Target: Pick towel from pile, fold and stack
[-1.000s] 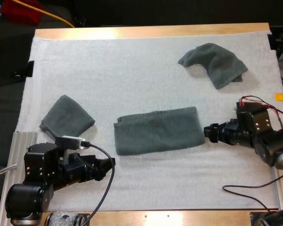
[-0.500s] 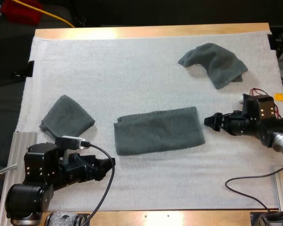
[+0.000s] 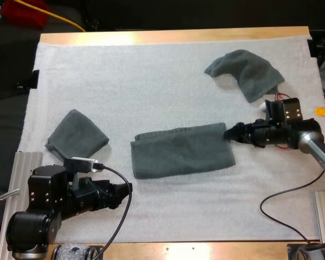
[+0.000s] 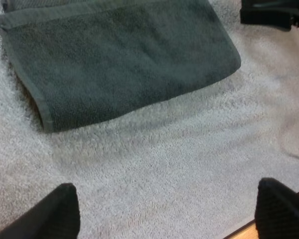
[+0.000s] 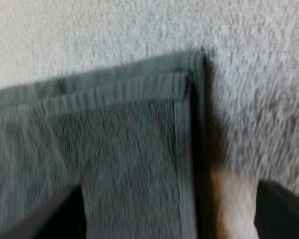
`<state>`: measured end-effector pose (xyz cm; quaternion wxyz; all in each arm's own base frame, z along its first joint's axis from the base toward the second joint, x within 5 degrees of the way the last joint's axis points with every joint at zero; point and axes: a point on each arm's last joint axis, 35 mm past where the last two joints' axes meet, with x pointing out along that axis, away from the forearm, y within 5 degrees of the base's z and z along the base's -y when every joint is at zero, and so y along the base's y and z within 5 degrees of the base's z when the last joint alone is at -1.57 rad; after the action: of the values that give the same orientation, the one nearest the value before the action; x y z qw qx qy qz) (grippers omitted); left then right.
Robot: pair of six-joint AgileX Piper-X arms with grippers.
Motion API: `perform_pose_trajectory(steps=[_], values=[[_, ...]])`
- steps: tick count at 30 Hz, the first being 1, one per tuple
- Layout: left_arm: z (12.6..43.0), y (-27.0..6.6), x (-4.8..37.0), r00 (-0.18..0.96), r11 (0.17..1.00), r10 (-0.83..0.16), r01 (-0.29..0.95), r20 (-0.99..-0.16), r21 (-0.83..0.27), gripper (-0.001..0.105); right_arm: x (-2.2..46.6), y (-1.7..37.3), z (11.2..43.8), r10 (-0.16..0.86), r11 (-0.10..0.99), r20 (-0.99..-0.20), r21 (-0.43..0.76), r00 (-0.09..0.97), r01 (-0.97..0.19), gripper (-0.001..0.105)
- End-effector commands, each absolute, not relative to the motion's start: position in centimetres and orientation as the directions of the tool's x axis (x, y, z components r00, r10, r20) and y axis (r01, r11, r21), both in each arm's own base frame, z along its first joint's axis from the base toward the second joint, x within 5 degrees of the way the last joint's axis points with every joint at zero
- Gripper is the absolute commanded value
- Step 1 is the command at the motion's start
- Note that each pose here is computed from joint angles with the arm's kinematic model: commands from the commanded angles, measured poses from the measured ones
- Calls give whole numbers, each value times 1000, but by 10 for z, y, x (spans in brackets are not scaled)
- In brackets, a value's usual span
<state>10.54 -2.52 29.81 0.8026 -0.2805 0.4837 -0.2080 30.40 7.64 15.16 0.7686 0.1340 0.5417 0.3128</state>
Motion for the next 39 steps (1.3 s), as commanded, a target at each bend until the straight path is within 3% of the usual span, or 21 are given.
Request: perform_pose_trajectory(steps=[1, 20, 31, 34, 39], values=[[301, -25, 104, 454, 752, -611, 78, -648, -654, 70, 304, 77, 148, 659, 739, -729, 581, 186, -342, 68], [301, -25, 104, 452, 752, -611, 76, -650, -655, 70, 297, 110, 117, 643, 744, -763, 602, 63, -290, 68], [302, -26, 103, 439, 734, -635, 88, -635, -673, 70, 291, 127, 110, 674, 713, -739, 652, -4, -257, 66], [302, -26, 103, 439, 734, -635, 88, -635, -673, 70, 290, 126, 110, 664, 726, -748, 646, -5, -234, 48], [302, -26, 103, 437, 731, -640, 91, -633, -677, 70, 288, 122, 115, 581, 795, -813, 560, 27, -233, 3]])
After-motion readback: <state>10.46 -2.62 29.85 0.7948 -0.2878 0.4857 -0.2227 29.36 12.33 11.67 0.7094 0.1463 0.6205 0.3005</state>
